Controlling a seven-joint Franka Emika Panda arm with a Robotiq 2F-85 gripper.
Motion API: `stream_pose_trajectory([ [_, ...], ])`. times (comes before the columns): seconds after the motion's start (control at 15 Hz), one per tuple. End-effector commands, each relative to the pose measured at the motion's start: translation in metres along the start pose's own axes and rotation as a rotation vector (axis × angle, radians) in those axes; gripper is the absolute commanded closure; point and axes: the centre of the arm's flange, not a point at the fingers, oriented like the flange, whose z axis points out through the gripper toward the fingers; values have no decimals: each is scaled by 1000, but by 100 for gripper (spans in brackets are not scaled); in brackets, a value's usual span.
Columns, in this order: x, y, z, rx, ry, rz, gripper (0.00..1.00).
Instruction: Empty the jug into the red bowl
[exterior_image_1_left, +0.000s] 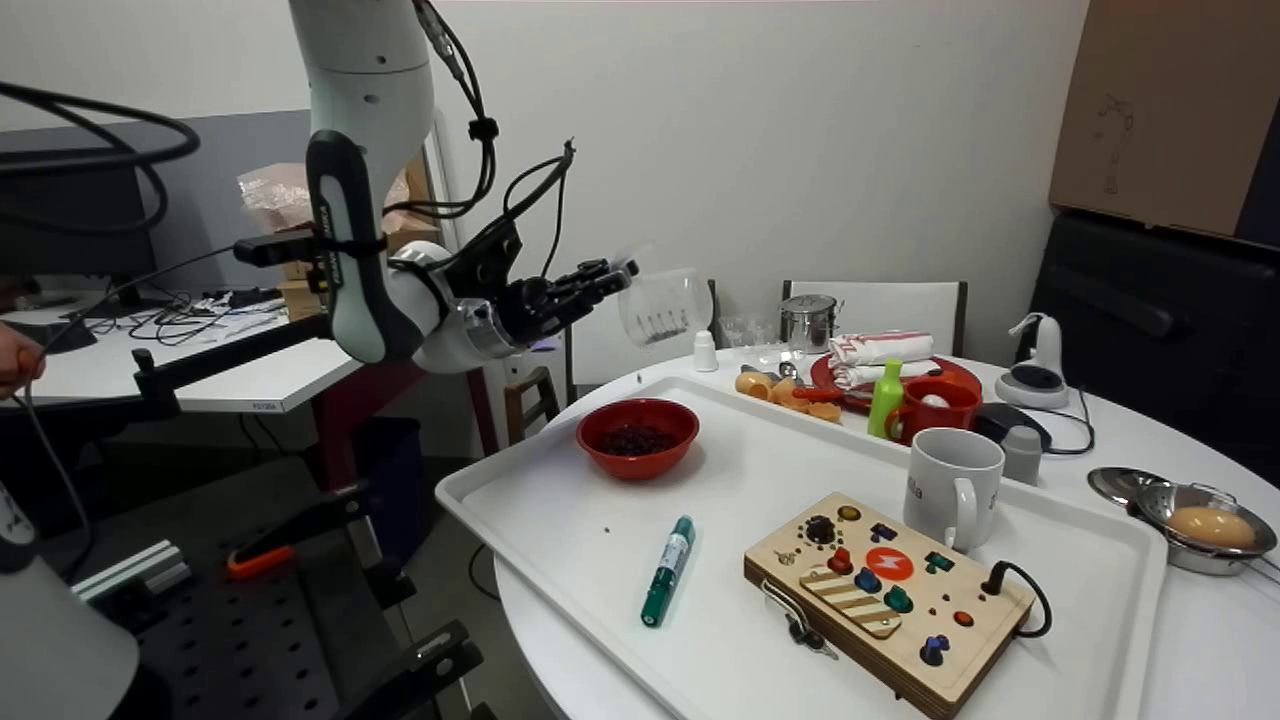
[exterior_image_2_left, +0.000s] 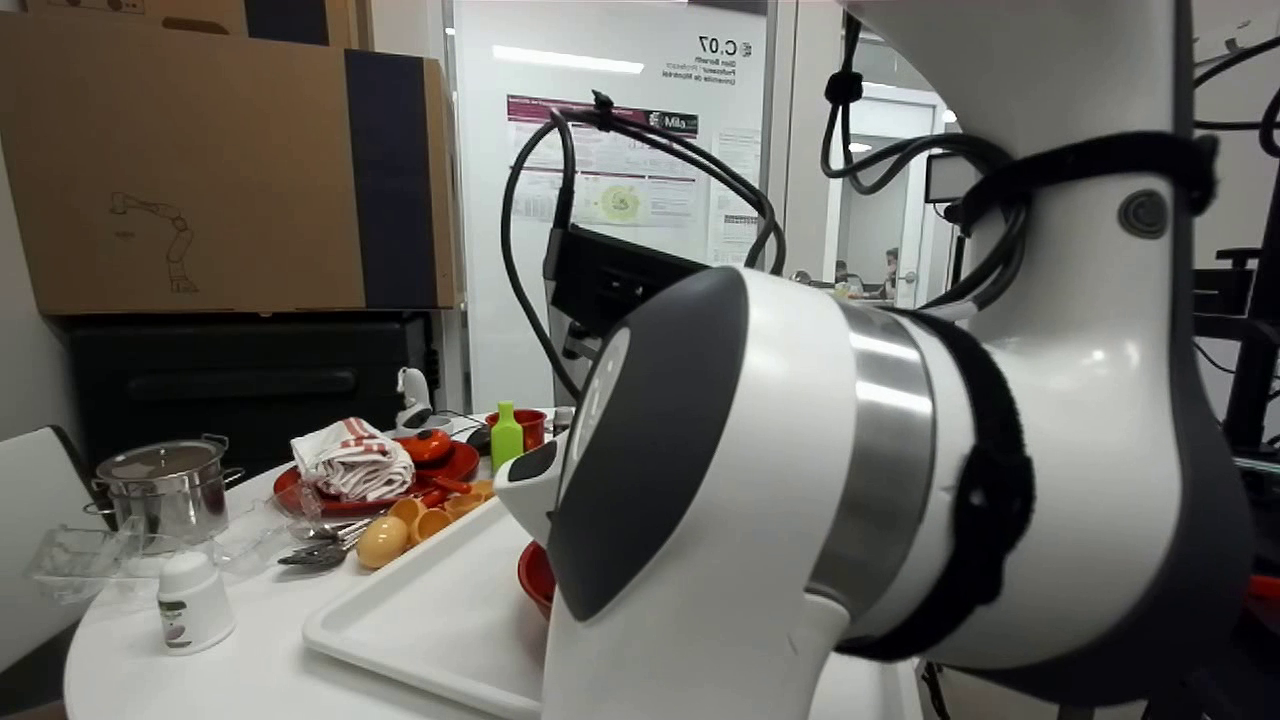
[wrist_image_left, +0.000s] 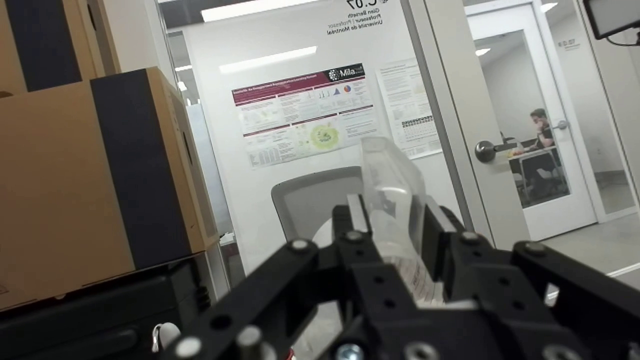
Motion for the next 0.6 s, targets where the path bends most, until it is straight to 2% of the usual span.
stream_pose_trajectory([
  [0.0, 0, -3, -4, -22, -50, 21, 93],
  [0.33, -2, -5, -3, -39, -94, 30, 93],
  [0.53, -1, -8, -5, -45, -83, 12, 93],
])
